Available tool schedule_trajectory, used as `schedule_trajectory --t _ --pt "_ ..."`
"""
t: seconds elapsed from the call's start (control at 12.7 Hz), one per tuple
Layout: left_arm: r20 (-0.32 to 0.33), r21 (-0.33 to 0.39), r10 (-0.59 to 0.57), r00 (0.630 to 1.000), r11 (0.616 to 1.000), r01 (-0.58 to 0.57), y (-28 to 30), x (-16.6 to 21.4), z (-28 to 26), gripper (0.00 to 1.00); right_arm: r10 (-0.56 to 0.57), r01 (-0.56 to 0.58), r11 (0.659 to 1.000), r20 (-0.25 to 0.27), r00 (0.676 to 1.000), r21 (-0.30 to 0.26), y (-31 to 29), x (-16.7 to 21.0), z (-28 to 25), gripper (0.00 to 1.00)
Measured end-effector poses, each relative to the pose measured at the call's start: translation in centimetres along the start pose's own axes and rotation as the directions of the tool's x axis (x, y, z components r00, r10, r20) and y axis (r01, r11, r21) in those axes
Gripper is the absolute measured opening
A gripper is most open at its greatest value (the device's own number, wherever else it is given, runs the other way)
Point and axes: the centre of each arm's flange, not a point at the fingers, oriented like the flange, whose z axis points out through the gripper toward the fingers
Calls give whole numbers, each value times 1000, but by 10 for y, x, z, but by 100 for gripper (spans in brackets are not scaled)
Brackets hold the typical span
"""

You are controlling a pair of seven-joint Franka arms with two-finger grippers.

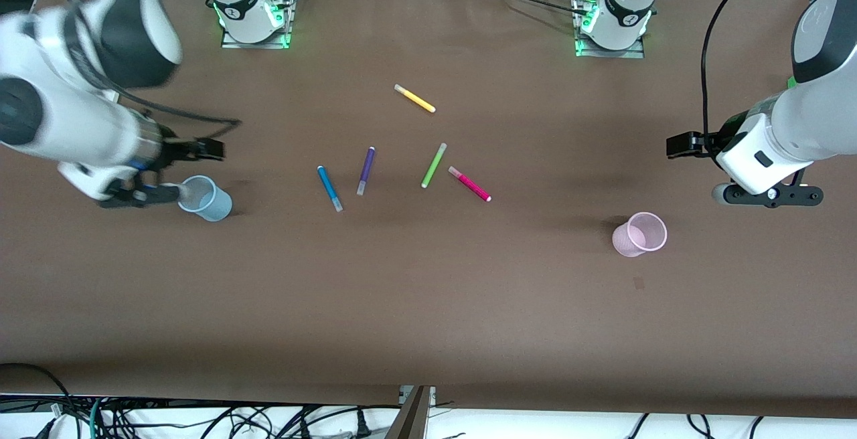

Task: Place pink and blue markers in matching cups
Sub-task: 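Move the right gripper toward the blue marker while the left gripper reaches the pink marker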

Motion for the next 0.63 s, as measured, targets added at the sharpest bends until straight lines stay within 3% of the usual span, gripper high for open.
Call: schedule_trajectory --t 0.24,0.63 --pt "-3 -21 -114 994 993 113 43 9 21 100 -37 37 999 7 999 -8 -27 30 42 100" --pt "1 -26 -296 955 955 296 128 23 102 100 -104 104 994 -70 992 -16 -76 70 104 100"
